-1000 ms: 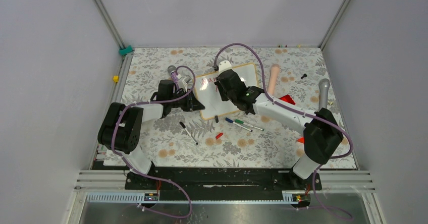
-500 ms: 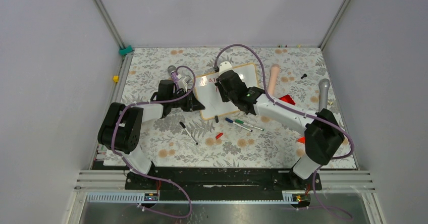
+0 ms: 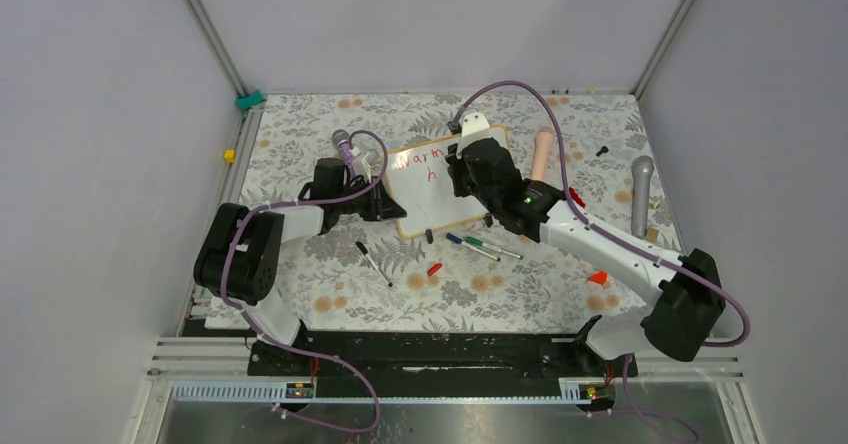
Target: Write a sentence on the whiteboard
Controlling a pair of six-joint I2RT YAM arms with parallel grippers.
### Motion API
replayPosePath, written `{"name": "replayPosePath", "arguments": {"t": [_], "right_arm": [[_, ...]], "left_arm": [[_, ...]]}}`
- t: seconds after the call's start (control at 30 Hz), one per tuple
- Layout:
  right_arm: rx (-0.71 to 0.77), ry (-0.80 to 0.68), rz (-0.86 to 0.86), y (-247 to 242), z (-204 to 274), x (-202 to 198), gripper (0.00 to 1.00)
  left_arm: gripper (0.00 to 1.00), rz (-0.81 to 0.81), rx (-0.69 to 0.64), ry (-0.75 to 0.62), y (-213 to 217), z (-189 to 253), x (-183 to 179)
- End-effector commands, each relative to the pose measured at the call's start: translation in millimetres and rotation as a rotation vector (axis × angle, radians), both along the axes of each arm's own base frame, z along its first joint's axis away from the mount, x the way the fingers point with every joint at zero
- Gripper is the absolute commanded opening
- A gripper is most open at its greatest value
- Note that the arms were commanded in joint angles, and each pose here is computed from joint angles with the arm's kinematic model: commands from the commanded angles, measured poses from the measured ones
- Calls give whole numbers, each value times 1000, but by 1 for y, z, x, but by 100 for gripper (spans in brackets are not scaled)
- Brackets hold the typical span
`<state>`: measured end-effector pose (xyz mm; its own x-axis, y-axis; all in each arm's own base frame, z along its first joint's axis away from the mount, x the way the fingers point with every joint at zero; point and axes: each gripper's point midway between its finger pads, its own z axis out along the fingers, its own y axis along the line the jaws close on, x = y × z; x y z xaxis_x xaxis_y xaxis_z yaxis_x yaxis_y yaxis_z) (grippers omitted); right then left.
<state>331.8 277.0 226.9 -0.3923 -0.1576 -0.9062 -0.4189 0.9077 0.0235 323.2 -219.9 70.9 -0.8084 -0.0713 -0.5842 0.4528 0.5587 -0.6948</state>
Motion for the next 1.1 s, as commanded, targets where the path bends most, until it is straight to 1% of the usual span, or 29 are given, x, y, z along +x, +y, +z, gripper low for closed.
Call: {"name": "replayPosePath", "arguments": {"t": [0.0,0.03,0.1,0.13,0.2,0.33,0.4,0.5,0.67,0.8,1.07], "right_arm": [[44,-48,-23,-5,17,1,0],[48,-53,-27,-6,17,1,0],[70,-58,-99,-16,19,4,0],[70,-59,-108,-17,18,4,0],[49,-59,-40,-10,12,1,0],[20,-39,-26,-9,2,0,0],[18,-37,28,-2,-2,-4,0],[50,-53,65,5,-2,-6,0],[53,-69,75,8,-7,-1,0],[82,-65,82,9,-7,0,0],[125,-18,88,9,-16,2,0]], "left_arm": [[0,34,57,12,4,-8,3],[0,34,57,12,4,-8,3],[0,33,56,13,4,-8,3],[0,34,56,11,4,-8,3],[0,33,56,10,4,-7,3],[0,34,56,13,4,-8,3],[0,32,57,14,4,-9,2],[0,31,55,13,4,-8,2],[0,32,55,11,4,-8,2],[0,31,54,10,3,-7,3],[0,32,56,12,3,-8,2]]}}
